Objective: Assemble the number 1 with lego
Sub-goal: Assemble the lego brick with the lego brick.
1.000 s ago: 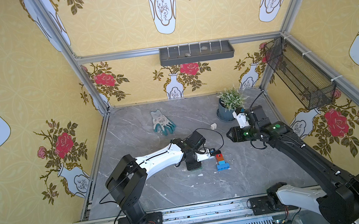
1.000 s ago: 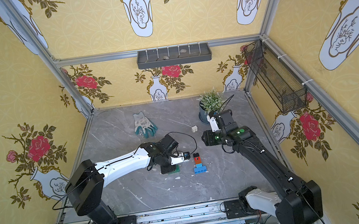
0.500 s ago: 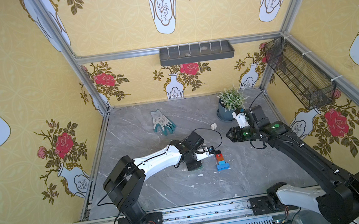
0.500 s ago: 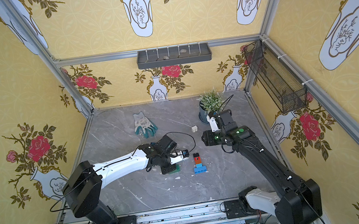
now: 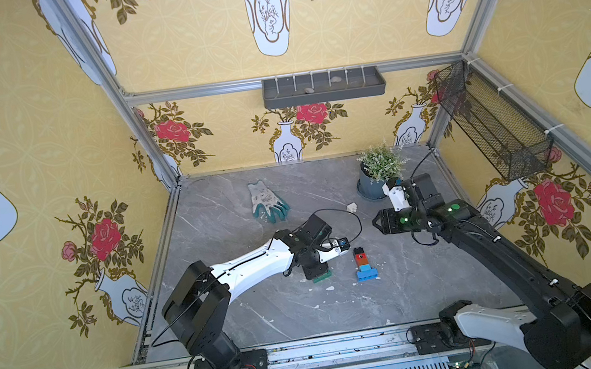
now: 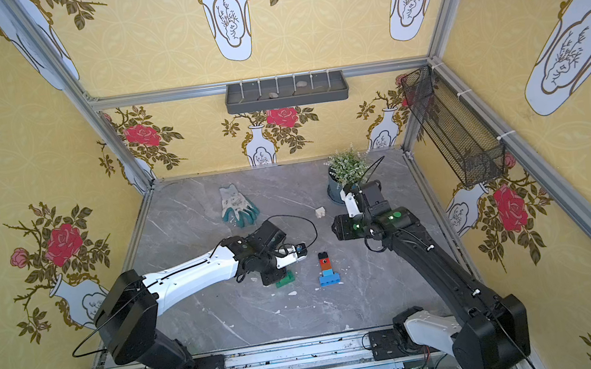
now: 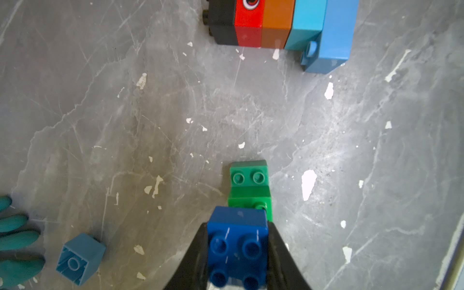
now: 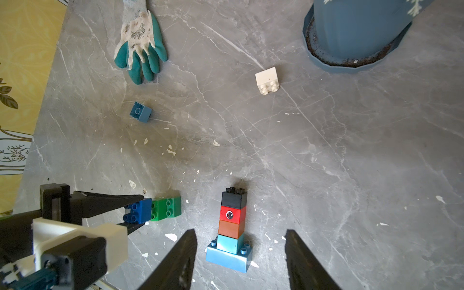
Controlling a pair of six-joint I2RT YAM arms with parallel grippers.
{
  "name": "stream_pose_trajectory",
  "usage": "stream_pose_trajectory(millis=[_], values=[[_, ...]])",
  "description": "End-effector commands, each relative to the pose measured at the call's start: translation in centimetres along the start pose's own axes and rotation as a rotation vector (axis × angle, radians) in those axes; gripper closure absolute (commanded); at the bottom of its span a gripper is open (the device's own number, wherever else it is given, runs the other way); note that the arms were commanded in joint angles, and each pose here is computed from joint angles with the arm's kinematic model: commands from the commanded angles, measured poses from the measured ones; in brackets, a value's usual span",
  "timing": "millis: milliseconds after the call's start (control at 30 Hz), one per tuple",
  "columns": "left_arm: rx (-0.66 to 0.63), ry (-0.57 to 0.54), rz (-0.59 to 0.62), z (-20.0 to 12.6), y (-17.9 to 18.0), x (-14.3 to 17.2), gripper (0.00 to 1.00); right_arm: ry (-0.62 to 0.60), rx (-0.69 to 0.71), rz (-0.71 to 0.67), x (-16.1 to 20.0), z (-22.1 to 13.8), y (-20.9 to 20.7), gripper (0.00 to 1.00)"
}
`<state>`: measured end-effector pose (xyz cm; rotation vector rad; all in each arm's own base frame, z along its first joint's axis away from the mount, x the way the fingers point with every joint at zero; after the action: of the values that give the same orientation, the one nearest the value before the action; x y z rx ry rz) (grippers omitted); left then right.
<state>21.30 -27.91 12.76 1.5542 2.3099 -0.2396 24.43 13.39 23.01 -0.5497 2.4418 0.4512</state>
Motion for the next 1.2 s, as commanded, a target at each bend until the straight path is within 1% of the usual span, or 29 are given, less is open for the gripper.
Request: stream_pose_trajectory(millis=[0, 233, 367, 600, 833, 1167], values=[[0.025, 0.030, -0.011, 0.5, -0.2, 0.7, 1.00, -0.004, -0.006, 0.005, -0.3, -0.1, 0.1, 0.41], [0.037, 0.048, -0.042, 0.7, -0.3, 0.8, 1.00, -0.004, -0.007, 0.004, -0.2, 0.0, 0.1, 0.41], [0.024, 0.059, -0.067, 0.7, -0.2, 0.8, 1.00, -0.007, -0.009, 0.003, -0.5, 0.0, 0.1, 0.41], [0.021, 0.075, -0.078, 1.2, -0.3, 0.9, 1.00, -0.005, -0.011, -0.002, -0.6, 0.1, 0.1, 0.41], [-0.009, 0.089, -0.092, 1.6, -0.3, 0.8, 1.00, -0.011, -0.016, -0.004, -0.6, 0.1, 0.2, 0.41], [-0.051, 0.133, -0.135, 2.3, -0.1, 2.1, 1.00, -0.004, -0.009, -0.010, -0.6, 0.1, 0.1, 0.41]])
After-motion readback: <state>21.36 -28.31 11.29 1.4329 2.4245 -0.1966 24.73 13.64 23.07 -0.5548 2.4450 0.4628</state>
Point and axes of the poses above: each gripper's point midway between its finger pads, its own z axis out along the fingers, its own y axis along the line the jaws close on, x = y × z, the point moved 6 cm from there along -z, back along the fingers, and after that the axes turned 13 degrees about -z, right-handed, at the moved point
